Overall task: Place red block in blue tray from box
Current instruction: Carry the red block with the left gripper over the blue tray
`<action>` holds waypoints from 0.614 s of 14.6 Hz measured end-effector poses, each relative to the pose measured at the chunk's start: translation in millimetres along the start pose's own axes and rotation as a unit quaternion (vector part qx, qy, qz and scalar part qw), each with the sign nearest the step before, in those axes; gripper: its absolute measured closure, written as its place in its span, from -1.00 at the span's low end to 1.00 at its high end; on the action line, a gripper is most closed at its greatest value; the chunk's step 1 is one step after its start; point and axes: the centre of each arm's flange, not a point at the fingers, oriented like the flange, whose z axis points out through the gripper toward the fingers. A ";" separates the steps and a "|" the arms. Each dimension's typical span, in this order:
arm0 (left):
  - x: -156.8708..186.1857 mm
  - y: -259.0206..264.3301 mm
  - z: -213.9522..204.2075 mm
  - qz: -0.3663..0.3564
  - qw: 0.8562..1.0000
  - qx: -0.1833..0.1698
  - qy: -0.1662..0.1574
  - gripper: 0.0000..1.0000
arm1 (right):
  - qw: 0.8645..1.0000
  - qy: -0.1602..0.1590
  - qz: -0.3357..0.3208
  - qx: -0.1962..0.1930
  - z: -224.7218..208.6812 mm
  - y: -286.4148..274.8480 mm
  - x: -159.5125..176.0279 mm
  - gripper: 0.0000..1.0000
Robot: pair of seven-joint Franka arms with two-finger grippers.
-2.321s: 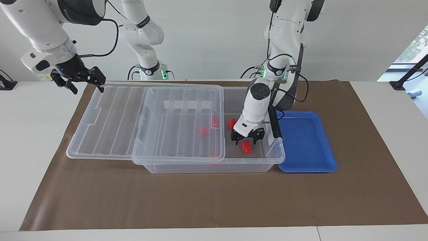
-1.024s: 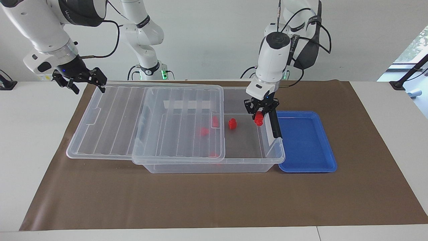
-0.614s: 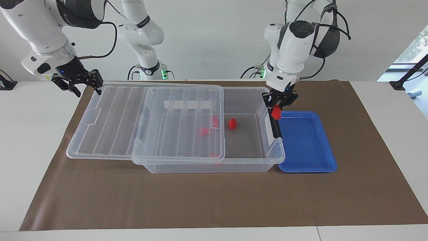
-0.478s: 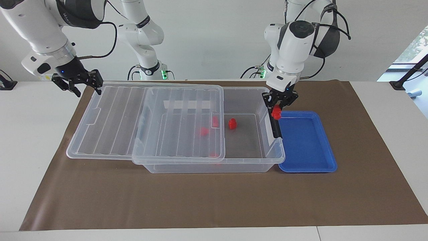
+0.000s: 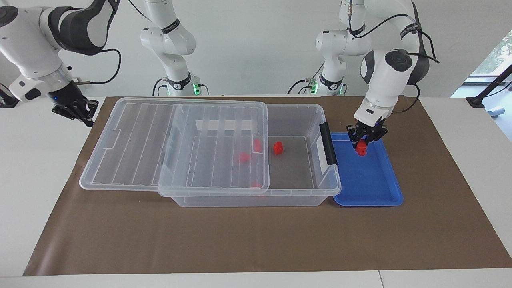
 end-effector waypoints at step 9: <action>11.5 -26.8 69.4 -0.022 0.999 -0.001 0.027 0.32 | 1.000 0.003 0.001 -0.002 34.9 1.6 4.7 0.98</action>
